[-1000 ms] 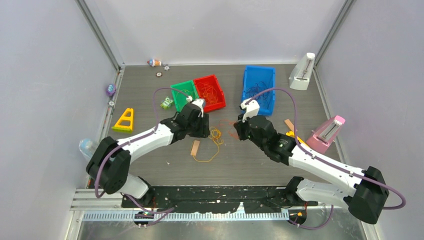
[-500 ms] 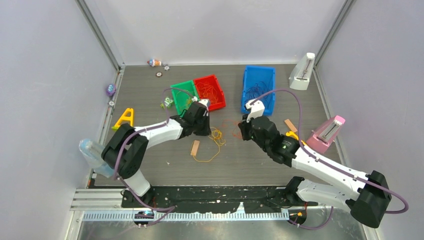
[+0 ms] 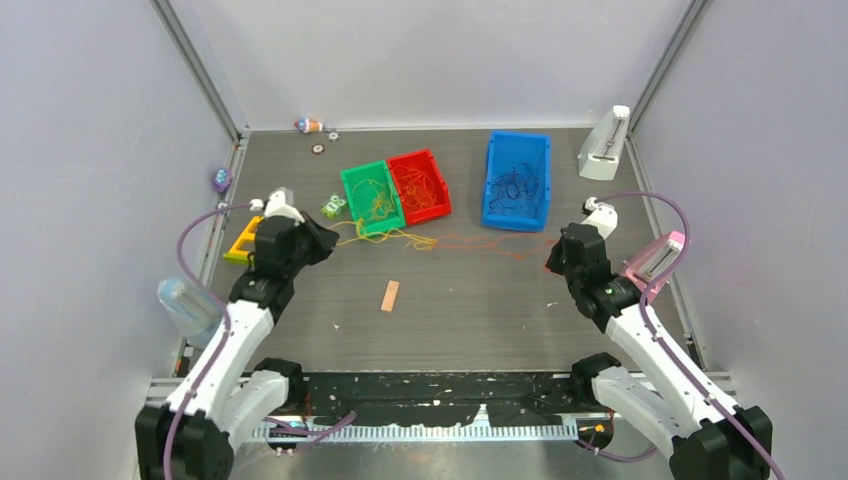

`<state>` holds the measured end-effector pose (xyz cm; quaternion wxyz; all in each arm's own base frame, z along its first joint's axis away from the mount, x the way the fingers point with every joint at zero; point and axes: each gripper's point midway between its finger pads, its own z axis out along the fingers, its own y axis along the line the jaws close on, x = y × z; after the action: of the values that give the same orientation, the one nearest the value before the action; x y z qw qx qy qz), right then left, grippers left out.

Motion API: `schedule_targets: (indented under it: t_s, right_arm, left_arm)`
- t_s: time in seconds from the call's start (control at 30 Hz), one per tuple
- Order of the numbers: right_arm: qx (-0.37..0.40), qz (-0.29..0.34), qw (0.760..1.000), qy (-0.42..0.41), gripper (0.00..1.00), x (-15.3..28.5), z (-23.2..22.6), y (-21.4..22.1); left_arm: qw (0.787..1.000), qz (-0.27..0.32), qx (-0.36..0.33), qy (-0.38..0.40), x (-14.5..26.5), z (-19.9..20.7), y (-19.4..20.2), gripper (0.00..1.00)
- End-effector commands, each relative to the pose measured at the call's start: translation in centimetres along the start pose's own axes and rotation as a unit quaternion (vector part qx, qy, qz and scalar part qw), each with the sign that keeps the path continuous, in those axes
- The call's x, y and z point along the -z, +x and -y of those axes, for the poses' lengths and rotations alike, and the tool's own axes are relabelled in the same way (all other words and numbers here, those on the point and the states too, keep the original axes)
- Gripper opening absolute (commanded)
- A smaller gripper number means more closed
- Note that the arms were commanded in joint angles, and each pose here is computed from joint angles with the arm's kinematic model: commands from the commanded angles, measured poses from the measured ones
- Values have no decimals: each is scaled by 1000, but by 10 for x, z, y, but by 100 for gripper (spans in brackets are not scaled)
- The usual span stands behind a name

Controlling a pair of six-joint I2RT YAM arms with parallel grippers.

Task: Untangle the cables

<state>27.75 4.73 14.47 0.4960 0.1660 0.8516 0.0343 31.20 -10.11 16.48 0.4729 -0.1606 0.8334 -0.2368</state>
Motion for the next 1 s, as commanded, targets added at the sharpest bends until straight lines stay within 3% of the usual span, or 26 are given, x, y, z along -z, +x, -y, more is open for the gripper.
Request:
schedule_targets:
  t_s: [0.0,0.3,0.4,0.63,0.8,0.97]
  right_arm:
    - [-31,3,999,9,5,0,4,-1]
    - [-61,33,994,83,5,7,37,-12]
    - [-83,53,985,144,5,14,62,-15]
    - [-78,64,986,131,5,18,62,-19]
    - [-64,54,989,119,5,15,59,-14]
    - [-61,42,991,111,5,9,55,-6]
  left_arm:
    - [996,63,19,-68,31,-31,-25,0]
    - [953,197,87,-214,99,-87,-78,0]
    - [935,223,126,-244,111,-101,-85,0]
    - [947,216,139,-194,95,-86,-89,0]
    - [971,194,71,-120,89,-53,-101,0]
    - [958,230,60,-160,109,-60,-117,0]
